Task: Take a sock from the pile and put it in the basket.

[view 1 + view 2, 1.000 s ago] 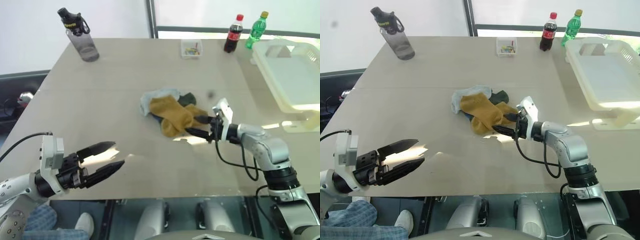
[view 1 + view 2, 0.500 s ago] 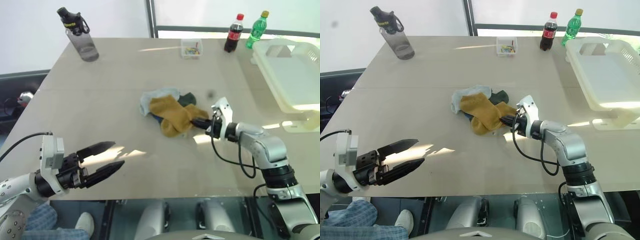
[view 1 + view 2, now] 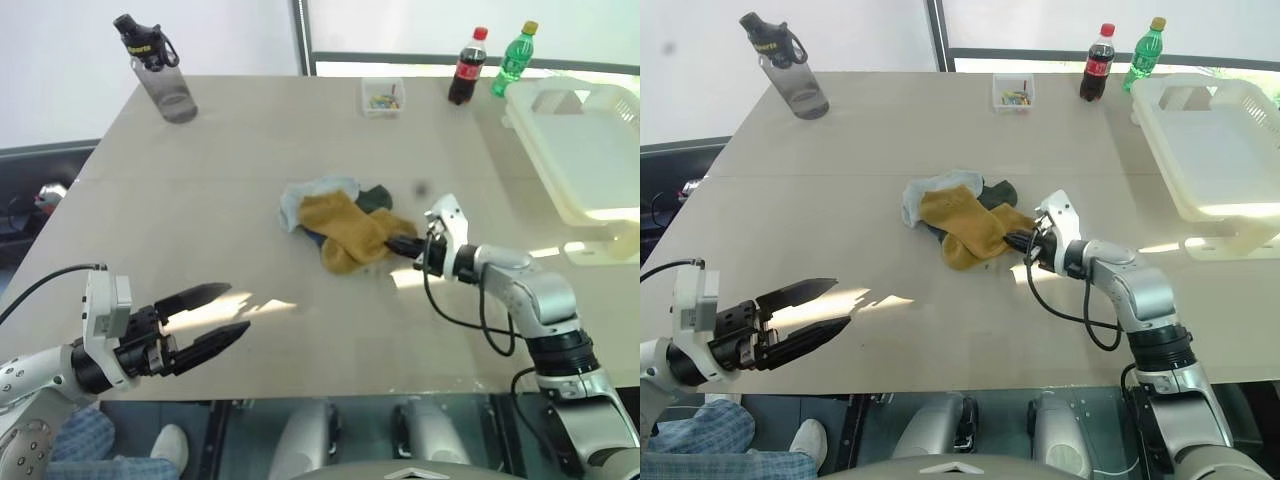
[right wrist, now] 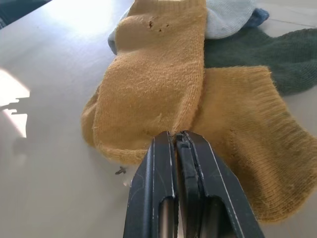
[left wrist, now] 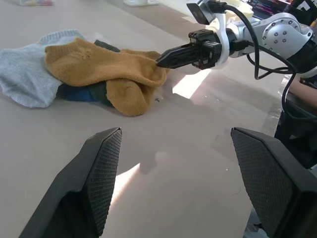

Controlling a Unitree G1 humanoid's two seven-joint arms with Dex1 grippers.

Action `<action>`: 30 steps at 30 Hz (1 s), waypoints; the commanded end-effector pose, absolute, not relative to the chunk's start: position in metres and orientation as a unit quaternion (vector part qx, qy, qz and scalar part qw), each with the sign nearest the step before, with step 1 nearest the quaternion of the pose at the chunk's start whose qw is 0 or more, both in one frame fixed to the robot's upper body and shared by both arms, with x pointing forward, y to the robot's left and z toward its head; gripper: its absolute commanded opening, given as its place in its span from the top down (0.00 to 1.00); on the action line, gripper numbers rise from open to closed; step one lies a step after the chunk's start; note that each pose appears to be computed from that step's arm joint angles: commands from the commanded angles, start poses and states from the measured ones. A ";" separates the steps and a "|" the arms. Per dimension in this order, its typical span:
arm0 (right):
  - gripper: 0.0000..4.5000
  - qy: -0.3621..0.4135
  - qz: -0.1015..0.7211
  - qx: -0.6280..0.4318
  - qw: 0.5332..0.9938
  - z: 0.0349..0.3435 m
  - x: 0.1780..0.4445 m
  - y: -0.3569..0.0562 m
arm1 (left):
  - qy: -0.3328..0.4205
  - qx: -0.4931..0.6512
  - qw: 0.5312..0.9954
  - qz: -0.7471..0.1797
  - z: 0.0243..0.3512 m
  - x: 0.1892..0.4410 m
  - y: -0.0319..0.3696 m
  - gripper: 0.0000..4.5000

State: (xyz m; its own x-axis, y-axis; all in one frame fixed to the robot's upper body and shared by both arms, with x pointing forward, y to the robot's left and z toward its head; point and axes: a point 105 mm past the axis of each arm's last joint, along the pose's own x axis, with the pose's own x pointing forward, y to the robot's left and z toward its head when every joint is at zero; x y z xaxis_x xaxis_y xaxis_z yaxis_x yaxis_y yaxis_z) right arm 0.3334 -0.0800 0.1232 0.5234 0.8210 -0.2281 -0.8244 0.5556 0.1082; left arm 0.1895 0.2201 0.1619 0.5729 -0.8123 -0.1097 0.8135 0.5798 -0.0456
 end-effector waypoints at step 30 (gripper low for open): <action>0.46 0.133 0.479 0.014 0.867 0.146 0.317 -0.076 | 0.056 0.015 0.880 -0.471 0.163 0.190 0.215 0.16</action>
State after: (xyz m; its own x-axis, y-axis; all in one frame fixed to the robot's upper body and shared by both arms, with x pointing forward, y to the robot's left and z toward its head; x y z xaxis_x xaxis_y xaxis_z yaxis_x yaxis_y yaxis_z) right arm 0.3123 -0.0789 0.1400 0.4852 0.8416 -0.2372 -0.8273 0.5297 0.1871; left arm 0.1919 0.2175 0.1591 0.5555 -0.8231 -0.1178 0.8244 0.5637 -0.0511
